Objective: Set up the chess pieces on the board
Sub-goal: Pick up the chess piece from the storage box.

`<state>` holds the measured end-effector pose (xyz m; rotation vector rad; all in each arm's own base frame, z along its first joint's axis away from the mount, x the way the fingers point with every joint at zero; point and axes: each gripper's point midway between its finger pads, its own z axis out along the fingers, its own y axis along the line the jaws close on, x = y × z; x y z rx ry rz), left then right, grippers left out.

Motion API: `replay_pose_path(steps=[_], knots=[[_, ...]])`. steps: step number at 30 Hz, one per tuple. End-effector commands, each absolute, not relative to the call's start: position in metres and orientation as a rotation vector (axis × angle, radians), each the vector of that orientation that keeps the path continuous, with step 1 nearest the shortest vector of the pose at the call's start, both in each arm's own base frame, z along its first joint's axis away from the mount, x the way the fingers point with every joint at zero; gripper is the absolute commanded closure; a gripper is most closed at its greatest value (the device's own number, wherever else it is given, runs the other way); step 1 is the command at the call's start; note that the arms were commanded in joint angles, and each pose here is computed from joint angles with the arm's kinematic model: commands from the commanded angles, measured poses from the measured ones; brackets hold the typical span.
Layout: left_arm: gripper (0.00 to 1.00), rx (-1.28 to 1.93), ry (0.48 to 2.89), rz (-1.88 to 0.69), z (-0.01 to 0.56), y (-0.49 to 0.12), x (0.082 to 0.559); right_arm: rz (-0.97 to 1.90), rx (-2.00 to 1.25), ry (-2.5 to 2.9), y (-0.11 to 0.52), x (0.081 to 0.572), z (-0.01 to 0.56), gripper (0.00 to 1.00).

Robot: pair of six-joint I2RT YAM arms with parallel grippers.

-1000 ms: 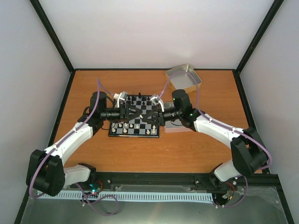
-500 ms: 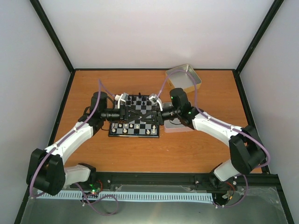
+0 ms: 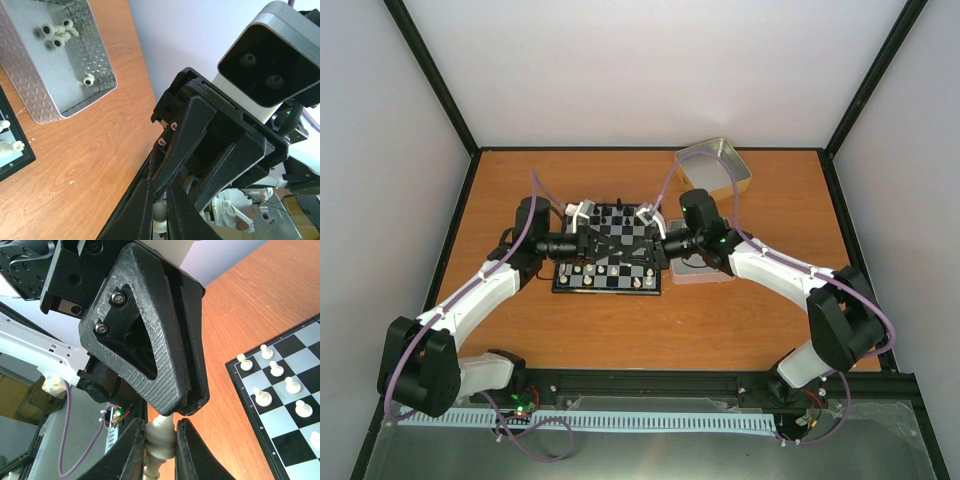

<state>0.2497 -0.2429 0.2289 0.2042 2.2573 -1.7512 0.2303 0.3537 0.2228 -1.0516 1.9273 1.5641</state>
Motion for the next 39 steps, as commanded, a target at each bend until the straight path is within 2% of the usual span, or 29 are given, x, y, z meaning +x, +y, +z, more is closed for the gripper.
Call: replay_pose_path(steps=[1,15,21,26,39], knots=[[0.99,0.253,2.234,-1.656,0.237,-0.242,0.257,1.518,-1.056,1.932,0.357,0.237,0.222,0.86],[1.0,0.251,2.236,-1.431,0.234,-0.231,0.285,1.55,-1.101,2.03,0.359,0.233,0.203,0.83],[0.99,0.189,2.243,-1.264,0.216,-0.221,0.31,1.38,-0.983,2.174,0.363,0.267,0.171,0.82],[0.99,0.161,2.301,-1.256,0.186,-0.225,0.324,1.292,-0.94,2.222,0.37,0.293,0.153,0.82],[0.99,0.139,2.335,-1.207,0.157,-0.227,0.346,1.323,-0.839,2.497,0.367,0.312,0.115,0.8]])
